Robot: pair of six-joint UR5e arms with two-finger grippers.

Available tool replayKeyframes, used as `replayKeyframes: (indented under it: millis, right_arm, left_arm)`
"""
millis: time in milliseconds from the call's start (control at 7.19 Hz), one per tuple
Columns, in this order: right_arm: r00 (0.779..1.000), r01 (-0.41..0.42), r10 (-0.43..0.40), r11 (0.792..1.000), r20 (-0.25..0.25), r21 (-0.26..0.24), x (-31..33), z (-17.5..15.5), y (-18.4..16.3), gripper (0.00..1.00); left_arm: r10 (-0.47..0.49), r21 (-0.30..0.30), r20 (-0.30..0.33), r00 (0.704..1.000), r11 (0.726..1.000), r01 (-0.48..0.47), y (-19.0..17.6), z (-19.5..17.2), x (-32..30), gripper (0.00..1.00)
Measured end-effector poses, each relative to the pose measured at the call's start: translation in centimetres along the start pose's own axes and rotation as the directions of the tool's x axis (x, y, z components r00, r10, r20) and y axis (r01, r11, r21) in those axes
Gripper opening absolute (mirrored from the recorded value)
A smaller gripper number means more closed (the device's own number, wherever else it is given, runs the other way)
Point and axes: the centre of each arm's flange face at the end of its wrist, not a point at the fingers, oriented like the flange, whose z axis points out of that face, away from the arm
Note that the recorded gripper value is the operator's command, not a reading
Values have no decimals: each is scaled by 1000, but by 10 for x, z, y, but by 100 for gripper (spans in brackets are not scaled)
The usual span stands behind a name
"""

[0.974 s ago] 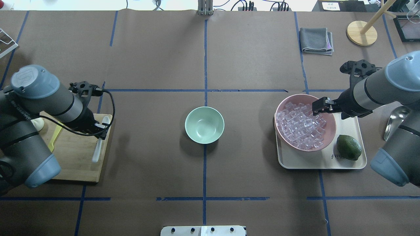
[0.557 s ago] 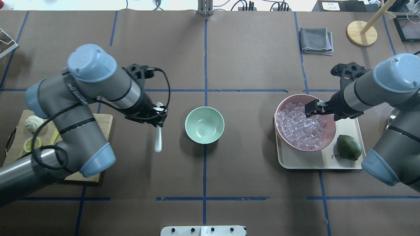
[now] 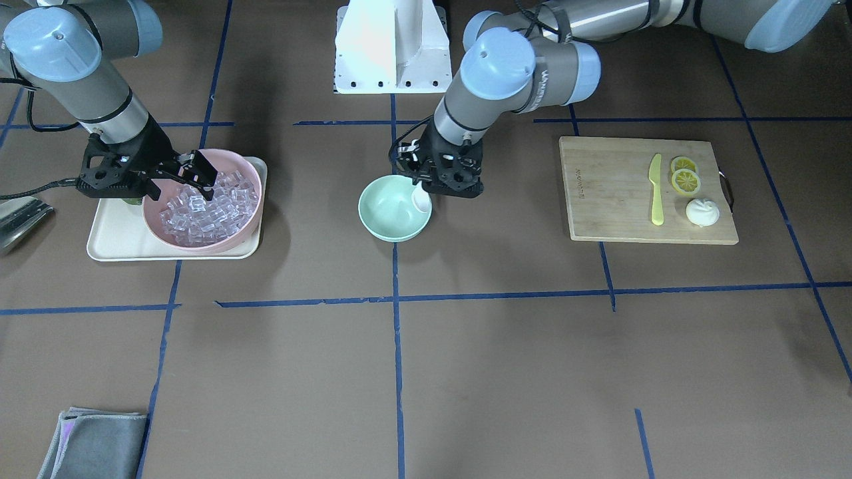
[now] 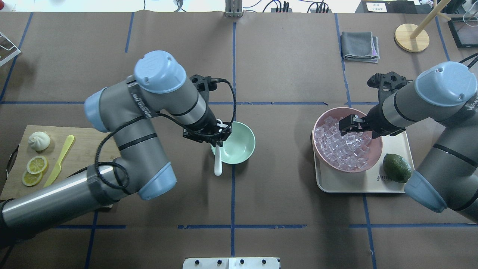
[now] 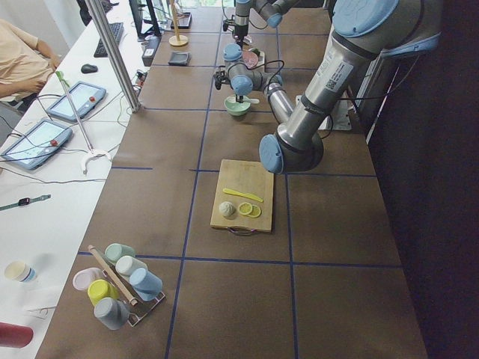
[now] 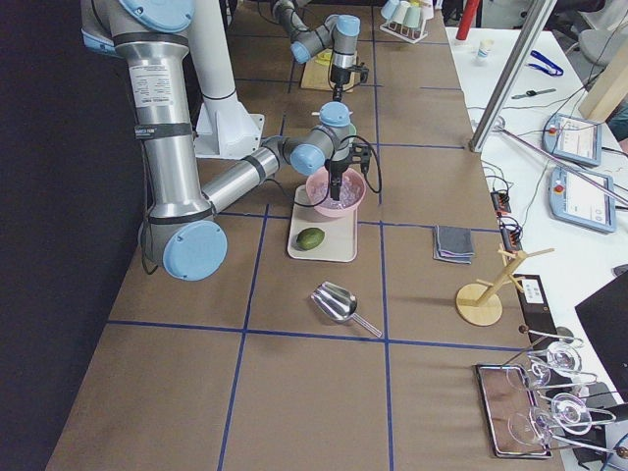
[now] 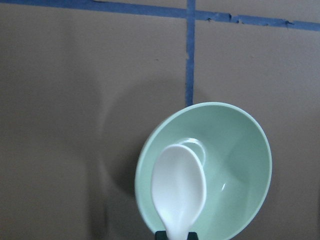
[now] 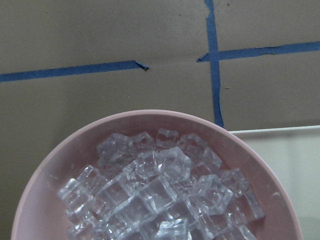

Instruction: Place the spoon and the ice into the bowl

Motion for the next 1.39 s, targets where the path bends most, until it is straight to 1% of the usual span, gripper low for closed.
replayKeyframes:
  millis: [139, 278, 417, 557, 696, 974, 1113, 1252, 1391]
  right_arm:
    - [1000, 2, -2, 1000, 1, -2, -1, 1, 1, 100]
    - [1000, 6, -6, 1000, 3, -3, -4, 1, 2, 100]
    - [1000, 9, -9, 1000, 5, -3, -7, 2, 2, 100]
    - [1000, 11, -11, 1000, 3, -7, -9, 5, 2, 100]
    - [1000, 16, -16, 1000, -1, -15, -10, 10, 4, 99]
    - [1000, 21, -21, 999, -15, -31, -14, 25, 4, 98]
    - [1000, 20, -21, 999, -23, -36, -15, 32, 1, 83]
    - [999, 19, -20, 999, -26, -37, -16, 35, 0, 46]
    - [999, 19, -20, 999, -26, -38, -16, 36, -1, 11]
  left_arm:
    - [1, 1, 5, 1000, 1000, -1, -9, 7, 17, 8]
    - [5, 10, 9, 1000, 1000, -5, -16, 10, 29, 22]
    - [5, 25, 21, 1000, 1000, -6, -21, 16, 35, 98]
    - [3, 43, 35, 999, 999, -4, -24, 22, 36, 100]
    - [1, 68, 43, 999, 998, -4, -24, 23, 36, 100]
    - [12, 111, 20, 1000, 994, -14, -20, 0, 34, 100]
    - [16, 132, 4, 1000, 991, -16, -17, -20, 17, 100]
    - [18, 150, -6, 1000, 988, -17, -13, -37, 0, 100]
    - [15, 163, -7, 1000, 986, -13, -14, -46, -14, 100]
